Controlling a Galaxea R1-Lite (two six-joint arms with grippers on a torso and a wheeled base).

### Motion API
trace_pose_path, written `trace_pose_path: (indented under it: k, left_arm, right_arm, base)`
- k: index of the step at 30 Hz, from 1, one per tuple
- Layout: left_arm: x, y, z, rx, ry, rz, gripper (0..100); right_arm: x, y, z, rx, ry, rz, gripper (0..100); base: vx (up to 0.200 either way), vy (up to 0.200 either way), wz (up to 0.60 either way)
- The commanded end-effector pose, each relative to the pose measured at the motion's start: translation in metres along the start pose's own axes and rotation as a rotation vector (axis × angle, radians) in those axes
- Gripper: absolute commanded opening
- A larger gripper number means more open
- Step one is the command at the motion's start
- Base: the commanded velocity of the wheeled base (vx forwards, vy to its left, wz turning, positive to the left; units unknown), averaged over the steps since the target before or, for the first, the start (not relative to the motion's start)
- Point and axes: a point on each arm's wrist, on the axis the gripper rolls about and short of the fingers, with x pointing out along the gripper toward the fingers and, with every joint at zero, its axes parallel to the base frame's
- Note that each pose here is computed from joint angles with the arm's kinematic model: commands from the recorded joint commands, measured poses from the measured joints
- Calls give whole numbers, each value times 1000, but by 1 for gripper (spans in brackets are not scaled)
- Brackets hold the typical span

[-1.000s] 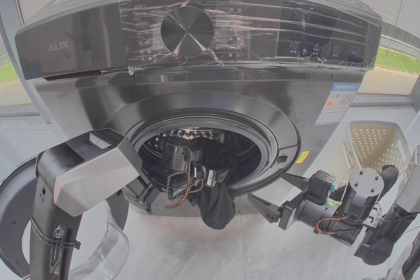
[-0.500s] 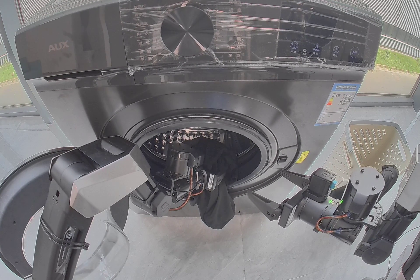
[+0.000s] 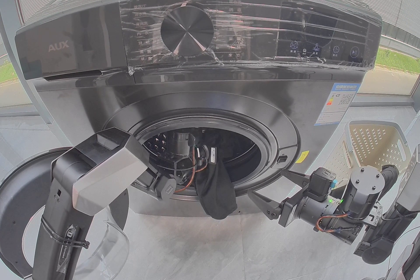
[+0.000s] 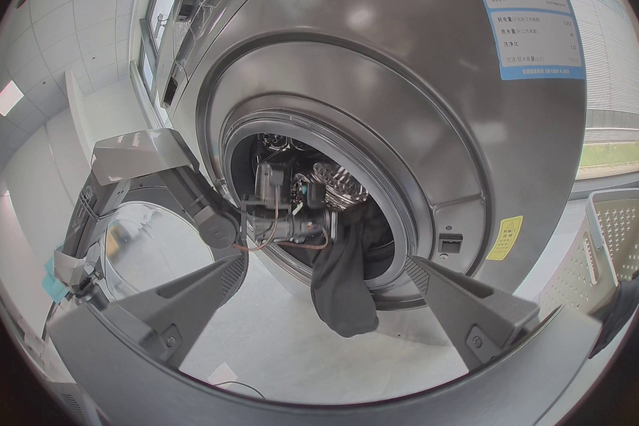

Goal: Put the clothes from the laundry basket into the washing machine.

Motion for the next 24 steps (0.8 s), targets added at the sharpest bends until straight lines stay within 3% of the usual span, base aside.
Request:
trace_pose_path:
  k: [1, 8, 9, 15, 19, 24]
  left_arm:
    - [14, 6, 21, -31, -128, 47, 0]
    - [20, 7, 14, -31, -141, 60, 0]
    - [20, 7, 14, -30, -141, 60, 100]
    - [14, 6, 14, -31, -126, 60, 100]
    - [-8, 1, 13, -19, -54, 29, 100]
    - [-29, -8, -3, -3, 48, -42, 100]
  right_arm:
    - [1, 0, 1, 1, -6, 1, 100]
    - [0, -2, 1, 2, -6, -5, 100]
    - [0, -2, 1, 4, -4, -6, 100]
    - [0, -2, 0, 3, -1, -6, 100]
    - [0, -2, 0, 4, -1, -8, 100]
    - [1, -2, 0, 3, 0, -6, 100]
  base:
    - [0, 0, 0]
    - [0, 0, 0]
    - [0, 0, 0]
    - [0, 0, 0]
    - [0, 0, 0]
    - [0, 0, 0]
